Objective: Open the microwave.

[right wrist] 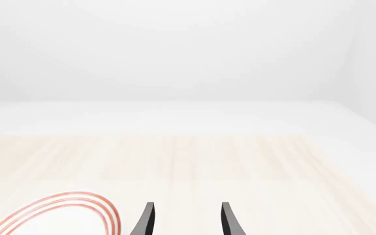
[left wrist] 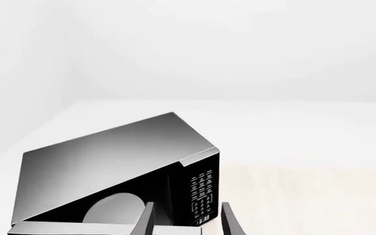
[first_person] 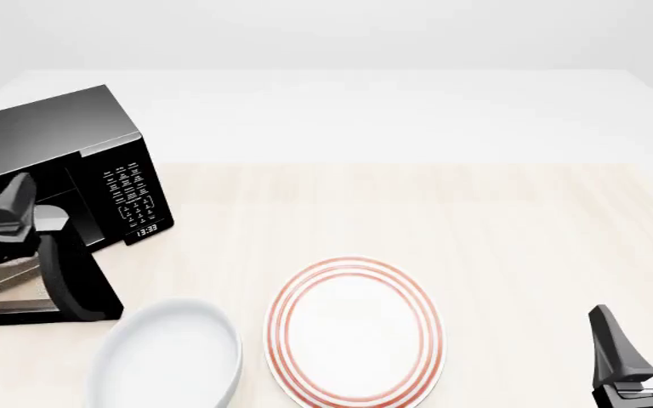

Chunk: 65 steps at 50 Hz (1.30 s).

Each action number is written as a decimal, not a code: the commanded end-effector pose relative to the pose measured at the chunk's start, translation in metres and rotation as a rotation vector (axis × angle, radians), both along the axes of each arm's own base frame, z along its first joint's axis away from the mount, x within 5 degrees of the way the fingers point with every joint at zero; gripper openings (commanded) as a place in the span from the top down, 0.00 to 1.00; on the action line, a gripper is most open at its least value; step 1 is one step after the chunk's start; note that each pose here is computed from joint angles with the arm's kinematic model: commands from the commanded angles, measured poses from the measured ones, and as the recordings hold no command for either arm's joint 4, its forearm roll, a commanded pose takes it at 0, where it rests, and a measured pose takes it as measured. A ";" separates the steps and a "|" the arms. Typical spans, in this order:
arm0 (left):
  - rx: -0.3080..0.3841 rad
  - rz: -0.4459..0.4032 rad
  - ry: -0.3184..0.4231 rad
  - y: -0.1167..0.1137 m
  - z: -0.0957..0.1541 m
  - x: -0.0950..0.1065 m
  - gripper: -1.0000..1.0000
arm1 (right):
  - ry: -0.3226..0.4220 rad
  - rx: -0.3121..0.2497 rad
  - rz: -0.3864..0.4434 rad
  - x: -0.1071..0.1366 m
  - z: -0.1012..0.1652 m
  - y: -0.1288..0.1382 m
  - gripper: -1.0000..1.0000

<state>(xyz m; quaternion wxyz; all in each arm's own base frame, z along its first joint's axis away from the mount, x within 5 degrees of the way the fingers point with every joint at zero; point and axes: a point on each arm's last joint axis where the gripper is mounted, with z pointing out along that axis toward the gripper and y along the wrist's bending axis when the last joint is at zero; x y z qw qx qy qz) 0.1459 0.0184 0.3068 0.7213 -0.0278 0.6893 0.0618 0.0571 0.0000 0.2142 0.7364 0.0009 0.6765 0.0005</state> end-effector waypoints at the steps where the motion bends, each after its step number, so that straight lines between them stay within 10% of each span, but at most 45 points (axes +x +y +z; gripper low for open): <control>1: -0.010 -0.009 0.029 0.001 0.020 0.016 0.00 | 0.000 0.000 0.000 0.000 0.000 0.000 0.00; 65: -0.053 0.040 0.485 0.023 0.025 0.097 0.00 | 0.000 0.000 0.000 0.000 0.000 0.000 0.00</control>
